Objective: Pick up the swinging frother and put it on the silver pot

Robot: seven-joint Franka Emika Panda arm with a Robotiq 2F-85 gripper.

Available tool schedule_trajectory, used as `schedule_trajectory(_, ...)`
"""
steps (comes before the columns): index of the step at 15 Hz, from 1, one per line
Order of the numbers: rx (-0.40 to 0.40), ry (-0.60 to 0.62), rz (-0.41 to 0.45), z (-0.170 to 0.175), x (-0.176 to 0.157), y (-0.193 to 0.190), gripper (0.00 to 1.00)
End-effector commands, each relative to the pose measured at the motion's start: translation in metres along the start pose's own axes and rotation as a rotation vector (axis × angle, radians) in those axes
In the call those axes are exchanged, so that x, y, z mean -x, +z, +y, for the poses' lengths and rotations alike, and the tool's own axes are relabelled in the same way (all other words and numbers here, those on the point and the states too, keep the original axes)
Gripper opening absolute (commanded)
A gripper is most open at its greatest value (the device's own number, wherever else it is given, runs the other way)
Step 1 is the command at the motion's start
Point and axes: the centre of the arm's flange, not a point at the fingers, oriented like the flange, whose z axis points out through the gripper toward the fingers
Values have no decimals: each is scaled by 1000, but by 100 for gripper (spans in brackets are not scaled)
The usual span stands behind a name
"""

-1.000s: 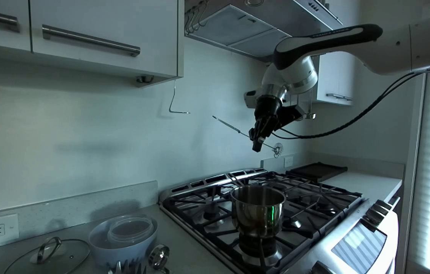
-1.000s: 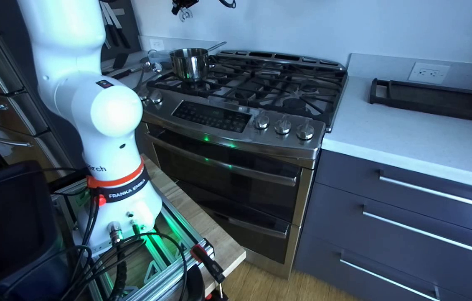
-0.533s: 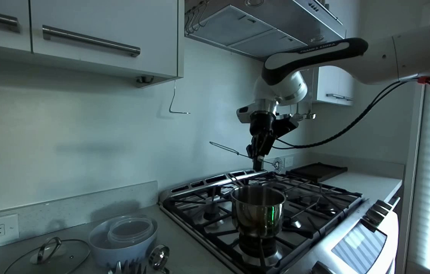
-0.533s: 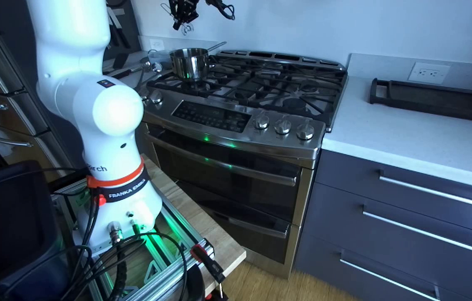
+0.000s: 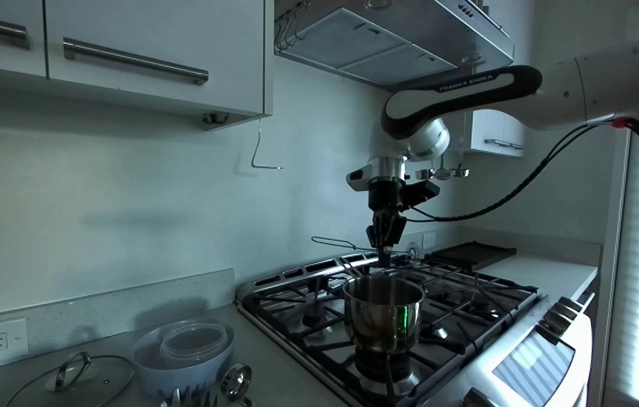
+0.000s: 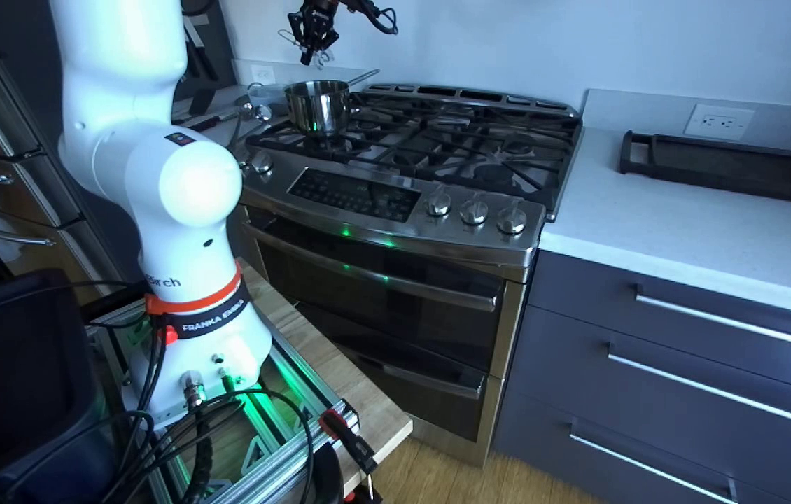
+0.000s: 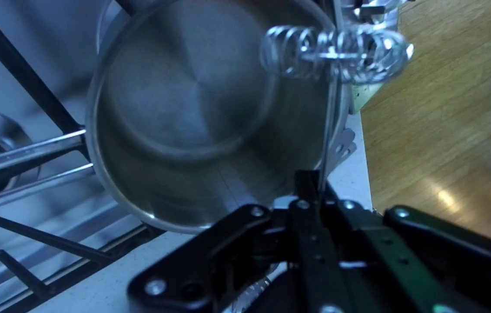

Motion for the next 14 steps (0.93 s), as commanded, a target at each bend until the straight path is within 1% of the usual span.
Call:
schedule_trajectory(1,21,33,-53,7,-1,17,1)
schedule_trajectory(6,7,36,-88,25,1,37,1)
schedule_trajectory(10,33,44,-115,34,-4,52,1)
schedule_trajectory(14,43,80,-148,32,-5,64,1)
